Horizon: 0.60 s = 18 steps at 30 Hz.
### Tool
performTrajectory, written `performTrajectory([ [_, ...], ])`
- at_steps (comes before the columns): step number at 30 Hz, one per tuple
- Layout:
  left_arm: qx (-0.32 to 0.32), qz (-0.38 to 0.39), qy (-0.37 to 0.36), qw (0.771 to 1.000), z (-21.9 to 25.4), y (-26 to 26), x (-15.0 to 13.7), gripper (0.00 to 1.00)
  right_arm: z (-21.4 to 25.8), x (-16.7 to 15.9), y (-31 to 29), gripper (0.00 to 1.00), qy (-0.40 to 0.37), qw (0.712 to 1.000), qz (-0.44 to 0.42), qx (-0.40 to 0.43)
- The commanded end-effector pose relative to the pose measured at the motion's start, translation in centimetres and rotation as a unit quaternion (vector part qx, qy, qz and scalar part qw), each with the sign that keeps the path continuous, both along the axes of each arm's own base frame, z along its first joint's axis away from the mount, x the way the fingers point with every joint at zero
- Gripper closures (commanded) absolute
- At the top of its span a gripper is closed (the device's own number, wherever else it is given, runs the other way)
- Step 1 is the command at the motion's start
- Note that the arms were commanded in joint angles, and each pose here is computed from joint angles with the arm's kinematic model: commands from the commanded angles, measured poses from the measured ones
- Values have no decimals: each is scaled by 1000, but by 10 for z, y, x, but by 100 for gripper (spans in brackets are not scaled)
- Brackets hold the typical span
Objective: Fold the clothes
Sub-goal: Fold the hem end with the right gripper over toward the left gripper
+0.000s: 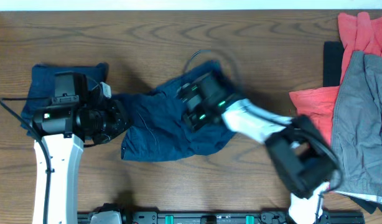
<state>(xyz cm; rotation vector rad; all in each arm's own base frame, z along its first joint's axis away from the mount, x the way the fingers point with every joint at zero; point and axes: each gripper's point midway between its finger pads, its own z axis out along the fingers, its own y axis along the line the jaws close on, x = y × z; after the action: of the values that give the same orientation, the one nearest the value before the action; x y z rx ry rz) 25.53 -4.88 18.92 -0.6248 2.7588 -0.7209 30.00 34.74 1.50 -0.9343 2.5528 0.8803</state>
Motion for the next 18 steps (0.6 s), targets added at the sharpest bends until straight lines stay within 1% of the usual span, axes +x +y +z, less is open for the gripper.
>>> performTrajectory([
  [1, -7, -7, -38, 999, 20, -3, 11, 94, -7, -51, 42, 99, 40, 997, 64, 28],
  [4, -8, 2, -56, 998, 25, -2, 20, 94, -4, -73, 71, 99, 11, 994, 100, 41],
  [7, -10, 9, -70, 997, 28, -1, 28, 94, 2, -76, 88, 99, -12, 994, 98, 54],
  [9, -10, 11, -80, 997, 31, -1, 32, 94, 5, -72, 92, 98, -28, 994, 93, 57],
  [11, -9, 11, -83, 996, 32, 0, 33, 94, 8, -61, 88, 97, -37, 995, 78, 49],
  [12, -9, 11, -82, 997, 31, 0, 33, 94, 11, -54, 84, 95, -39, 996, 68, 44],
  [14, -10, 11, -75, 997, 30, -1, 30, 94, 23, -35, 68, 94, -46, 998, 38, 29],
  [18, -12, 10, -60, 998, 26, -2, 24, 94, 57, 11, 12, 89, -69, 996, -49, -19],
])
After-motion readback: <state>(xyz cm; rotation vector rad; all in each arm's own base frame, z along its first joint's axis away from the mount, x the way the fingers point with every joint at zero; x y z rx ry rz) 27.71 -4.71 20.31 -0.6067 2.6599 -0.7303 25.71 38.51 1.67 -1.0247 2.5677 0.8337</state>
